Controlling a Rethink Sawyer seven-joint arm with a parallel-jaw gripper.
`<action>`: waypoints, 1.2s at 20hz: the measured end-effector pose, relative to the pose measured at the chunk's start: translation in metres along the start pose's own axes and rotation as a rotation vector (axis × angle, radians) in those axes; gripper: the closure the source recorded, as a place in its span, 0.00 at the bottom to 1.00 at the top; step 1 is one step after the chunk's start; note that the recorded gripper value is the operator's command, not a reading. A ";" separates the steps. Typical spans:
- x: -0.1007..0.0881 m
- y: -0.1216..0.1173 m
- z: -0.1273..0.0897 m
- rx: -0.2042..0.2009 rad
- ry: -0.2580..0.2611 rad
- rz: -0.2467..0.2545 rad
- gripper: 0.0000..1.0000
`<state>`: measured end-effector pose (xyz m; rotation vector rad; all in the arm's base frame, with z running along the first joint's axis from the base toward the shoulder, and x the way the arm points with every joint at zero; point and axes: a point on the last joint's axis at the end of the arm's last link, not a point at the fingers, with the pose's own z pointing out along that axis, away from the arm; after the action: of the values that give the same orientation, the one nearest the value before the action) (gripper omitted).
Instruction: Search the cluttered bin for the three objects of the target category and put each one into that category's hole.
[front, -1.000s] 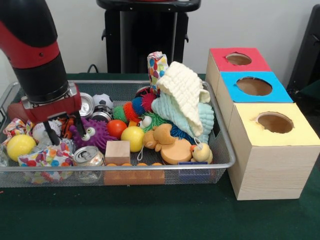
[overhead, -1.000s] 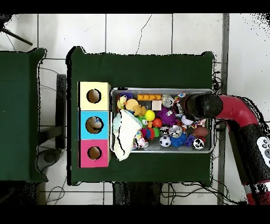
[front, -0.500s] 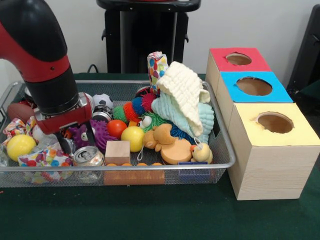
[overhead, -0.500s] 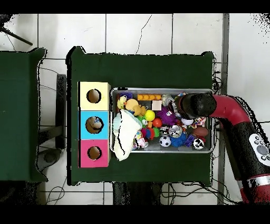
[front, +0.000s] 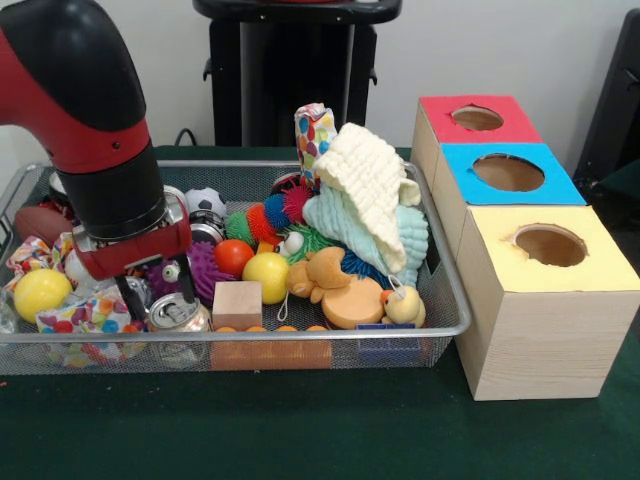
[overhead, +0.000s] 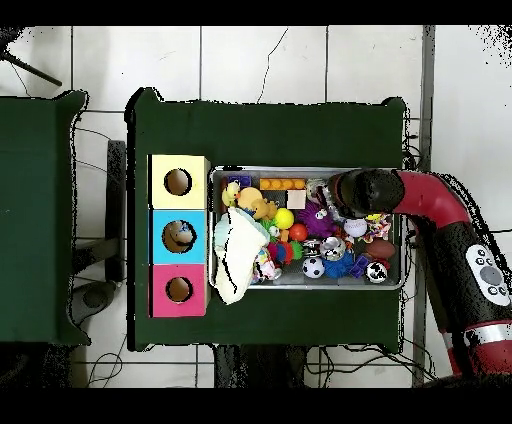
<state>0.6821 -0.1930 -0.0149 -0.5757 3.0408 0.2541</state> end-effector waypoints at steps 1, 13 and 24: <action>-0.006 -0.002 -0.003 0.012 -0.005 -0.002 0.00; -0.030 -0.016 -0.025 0.058 0.003 0.001 0.00; -0.029 -0.030 -0.047 0.080 0.033 0.014 0.00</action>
<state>0.7196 -0.2180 0.0291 -0.5597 3.0709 0.1244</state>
